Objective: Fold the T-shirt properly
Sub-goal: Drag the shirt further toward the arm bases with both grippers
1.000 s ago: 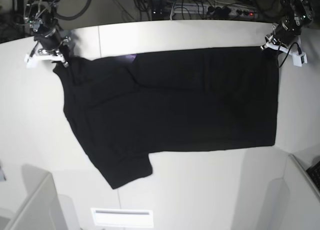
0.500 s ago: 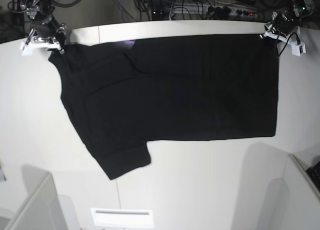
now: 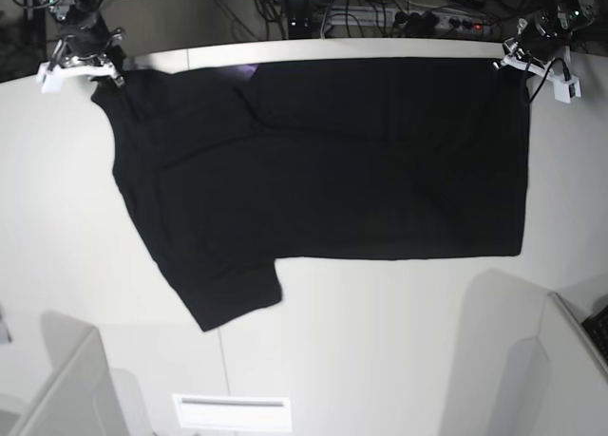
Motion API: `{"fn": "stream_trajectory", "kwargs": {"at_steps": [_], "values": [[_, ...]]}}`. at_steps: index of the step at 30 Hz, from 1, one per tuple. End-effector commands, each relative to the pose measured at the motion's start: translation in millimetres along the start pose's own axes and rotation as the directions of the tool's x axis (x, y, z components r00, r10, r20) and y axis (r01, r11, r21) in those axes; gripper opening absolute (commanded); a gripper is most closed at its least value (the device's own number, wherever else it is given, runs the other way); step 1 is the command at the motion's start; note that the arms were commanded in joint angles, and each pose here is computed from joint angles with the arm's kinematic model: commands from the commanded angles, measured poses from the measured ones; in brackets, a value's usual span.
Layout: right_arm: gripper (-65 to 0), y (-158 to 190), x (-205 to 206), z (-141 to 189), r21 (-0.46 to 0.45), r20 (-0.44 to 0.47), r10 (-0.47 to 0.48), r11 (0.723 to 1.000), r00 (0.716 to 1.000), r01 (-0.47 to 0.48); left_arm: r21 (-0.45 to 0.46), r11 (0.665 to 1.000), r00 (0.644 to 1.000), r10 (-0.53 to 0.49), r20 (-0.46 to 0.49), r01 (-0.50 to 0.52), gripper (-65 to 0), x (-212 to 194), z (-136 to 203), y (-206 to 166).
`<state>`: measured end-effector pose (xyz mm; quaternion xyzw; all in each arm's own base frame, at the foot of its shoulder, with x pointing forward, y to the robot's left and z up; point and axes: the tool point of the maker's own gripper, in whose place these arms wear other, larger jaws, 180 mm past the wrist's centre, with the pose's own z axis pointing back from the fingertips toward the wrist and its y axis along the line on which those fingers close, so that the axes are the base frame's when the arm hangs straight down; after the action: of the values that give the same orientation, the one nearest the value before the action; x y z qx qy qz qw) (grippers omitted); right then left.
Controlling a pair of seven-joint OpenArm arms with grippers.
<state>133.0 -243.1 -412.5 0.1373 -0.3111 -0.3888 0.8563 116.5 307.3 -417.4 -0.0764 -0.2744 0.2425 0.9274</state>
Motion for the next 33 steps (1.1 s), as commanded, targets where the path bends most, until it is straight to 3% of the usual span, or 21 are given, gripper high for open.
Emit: {"fn": "stream_trajectory", "kwargs": {"at_steps": [1,21,24,25,27,31,33], "values": [[-65.0,2.8,6.4,4.7,0.013,0.022,0.013,1.000,1.000,-0.013,-0.002,1.000,0.999,-0.022,0.025,0.022,-65.0,9.1,4.7,0.7],[-65.0,-4.3,2.1,8.2,-0.006,0.011,0.011,1.000,1.000,-0.011,0.012,1.000,0.999,-0.019,0.031,0.018,-65.0,10.9,7.3,5.8],[-45.5,-4.3,2.1,8.2,-0.006,0.011,0.011,1.000,1.000,-0.011,0.063,0.998,0.997,0.011,0.080,-0.017,-64.3,23.1,19.5,26.0],[-39.2,-4.6,2.5,8.3,-0.007,0.012,0.011,1.000,1.000,-0.010,0.076,0.997,0.995,0.017,0.094,-0.024,-57.3,26.5,22.9,31.2],[-33.6,-4.5,2.6,8.3,-0.006,0.015,0.009,1.000,1.000,-0.009,0.096,0.995,0.993,0.027,0.117,-0.038,-42.1,32.2,29.0,39.7],[-33.9,-3.6,3.7,7.8,-0.004,0.019,0.009,1.000,1.000,-0.009,0.112,0.993,0.990,0.031,0.139,-0.047,-14.8,38.6,34.5,46.3],[-33.9,-3.2,4.1,7.5,-0.003,0.020,0.009,1.000,1.000,-0.009,0.107,0.993,0.990,0.032,0.139,-0.047,-8.7,38.8,33.7,44.9]]}}
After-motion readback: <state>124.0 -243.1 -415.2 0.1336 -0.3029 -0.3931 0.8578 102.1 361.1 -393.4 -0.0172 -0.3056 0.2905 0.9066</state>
